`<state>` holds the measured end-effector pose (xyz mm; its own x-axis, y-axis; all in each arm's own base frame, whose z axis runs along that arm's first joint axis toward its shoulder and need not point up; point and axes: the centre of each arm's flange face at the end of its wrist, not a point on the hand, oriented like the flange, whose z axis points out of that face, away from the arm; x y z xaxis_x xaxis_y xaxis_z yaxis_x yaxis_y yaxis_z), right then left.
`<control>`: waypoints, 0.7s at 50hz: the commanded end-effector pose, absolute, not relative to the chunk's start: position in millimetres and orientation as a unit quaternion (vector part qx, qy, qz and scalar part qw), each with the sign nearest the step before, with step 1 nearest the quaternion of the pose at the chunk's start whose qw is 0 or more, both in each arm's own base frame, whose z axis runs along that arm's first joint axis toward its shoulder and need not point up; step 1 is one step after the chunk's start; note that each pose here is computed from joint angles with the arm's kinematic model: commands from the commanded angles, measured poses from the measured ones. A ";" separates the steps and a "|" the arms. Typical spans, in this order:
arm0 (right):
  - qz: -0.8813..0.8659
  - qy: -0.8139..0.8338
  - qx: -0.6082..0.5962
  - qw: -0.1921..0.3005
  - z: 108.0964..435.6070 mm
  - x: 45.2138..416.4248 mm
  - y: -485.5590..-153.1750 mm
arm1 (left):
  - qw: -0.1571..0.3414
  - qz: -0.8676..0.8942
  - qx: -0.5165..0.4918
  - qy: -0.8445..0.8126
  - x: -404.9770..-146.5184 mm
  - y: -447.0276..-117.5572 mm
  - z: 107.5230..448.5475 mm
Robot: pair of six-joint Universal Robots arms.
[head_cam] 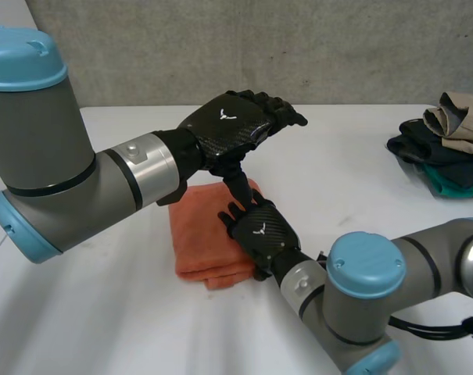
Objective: Fold the laundry.
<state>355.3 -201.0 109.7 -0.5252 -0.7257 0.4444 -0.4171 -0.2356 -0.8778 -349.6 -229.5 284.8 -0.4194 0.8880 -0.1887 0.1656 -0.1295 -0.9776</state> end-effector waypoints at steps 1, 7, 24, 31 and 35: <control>-0.648 0.594 -0.462 0.120 101.6 369.4 -220.3 | 0.296 0.605 -0.446 -0.590 -350.0 -230.3 283.1; -0.659 0.583 -0.459 0.124 105.6 376.0 -226.9 | 0.296 0.604 -0.445 -0.591 -349.8 -231.1 282.5; -0.663 0.581 -0.455 0.126 105.4 392.2 -248.5 | 0.297 0.602 -0.441 -0.596 -348.1 -233.7 280.8; -0.664 0.586 -0.449 0.119 126.1 388.5 -249.6 | 0.294 0.608 -0.441 -0.591 -347.4 -234.8 285.4; -0.630 0.614 -0.460 0.119 127.6 379.9 -240.0 | 0.295 0.609 -0.441 -0.590 -347.7 -234.2 286.4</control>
